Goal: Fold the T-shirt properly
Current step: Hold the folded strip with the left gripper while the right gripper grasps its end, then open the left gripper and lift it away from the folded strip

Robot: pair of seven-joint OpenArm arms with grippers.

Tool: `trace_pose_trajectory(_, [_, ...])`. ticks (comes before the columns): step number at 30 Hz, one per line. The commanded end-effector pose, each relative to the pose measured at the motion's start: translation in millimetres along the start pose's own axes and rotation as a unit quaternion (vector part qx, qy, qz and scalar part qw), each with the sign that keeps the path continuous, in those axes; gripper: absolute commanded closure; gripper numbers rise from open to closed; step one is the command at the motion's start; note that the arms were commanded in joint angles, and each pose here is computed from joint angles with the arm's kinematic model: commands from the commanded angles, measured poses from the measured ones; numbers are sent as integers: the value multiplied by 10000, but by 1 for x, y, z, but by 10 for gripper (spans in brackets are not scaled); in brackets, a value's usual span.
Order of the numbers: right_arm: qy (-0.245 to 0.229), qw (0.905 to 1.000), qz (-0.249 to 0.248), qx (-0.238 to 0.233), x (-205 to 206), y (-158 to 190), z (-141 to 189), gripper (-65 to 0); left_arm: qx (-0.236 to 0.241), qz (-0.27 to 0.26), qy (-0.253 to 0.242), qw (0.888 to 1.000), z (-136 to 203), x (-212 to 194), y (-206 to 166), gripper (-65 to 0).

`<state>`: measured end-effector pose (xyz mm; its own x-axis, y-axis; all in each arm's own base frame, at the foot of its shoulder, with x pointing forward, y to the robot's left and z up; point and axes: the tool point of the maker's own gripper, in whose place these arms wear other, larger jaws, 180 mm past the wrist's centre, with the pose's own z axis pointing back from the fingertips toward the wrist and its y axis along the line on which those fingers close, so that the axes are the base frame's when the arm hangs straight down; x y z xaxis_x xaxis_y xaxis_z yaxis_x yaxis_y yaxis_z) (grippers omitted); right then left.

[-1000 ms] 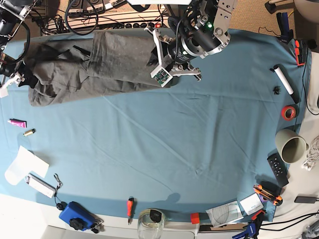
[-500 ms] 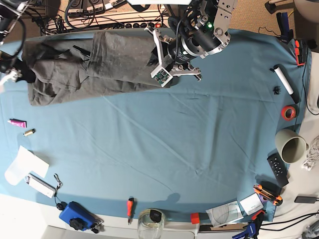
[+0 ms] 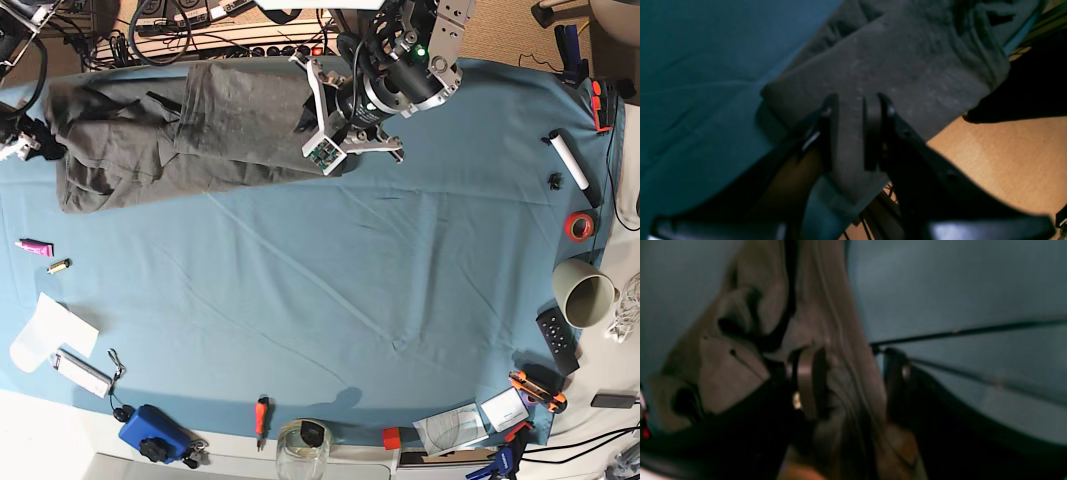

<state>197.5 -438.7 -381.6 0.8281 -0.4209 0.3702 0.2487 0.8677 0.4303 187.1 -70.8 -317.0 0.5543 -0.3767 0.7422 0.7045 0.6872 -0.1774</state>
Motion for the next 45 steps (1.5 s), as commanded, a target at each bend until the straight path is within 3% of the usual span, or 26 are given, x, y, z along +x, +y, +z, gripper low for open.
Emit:
trace_pose_trajectory(1, [205,9994,105,-257,-3,-7,2,-291,-40,11,-241,9997,3,12,-3,-121])
trace_pose_trajectory(5, [768,9970,108,-30,-29,5,-13,-291,-39,10,-236,9997,3,12,-3,-121])
trace_pose_trajectory(10, [193,9967,-122,785,-11,36,-18,-291,-38,7,-294,9996,3,14,-3,-120])
trace_pose_trajectory(12, [87,9957,-160,909,-7,40,-18,-291,-38,2,-338,9994,3,16,-3,-121])
trace_pose_trajectory(21, [222,9961,-202,833,-18,36,-20,-273,-35,2,-354,9994,3,17,-2,-121])
trace_pose_trajectory(27, [28,9939,-279,1066,-11,44,-19,0,-36,2,-353,9994,3,17,-2,-121])
trace_pose_trajectory(36, [-310,9921,-164,1202,19,53,-11,0,-35,7,-350,9994,3,17,-2,-120])
trace_pose_trajectory(45, [-666,9953,443,539,82,53,-5,0,152,302,-260,9991,3,13,5,-120])
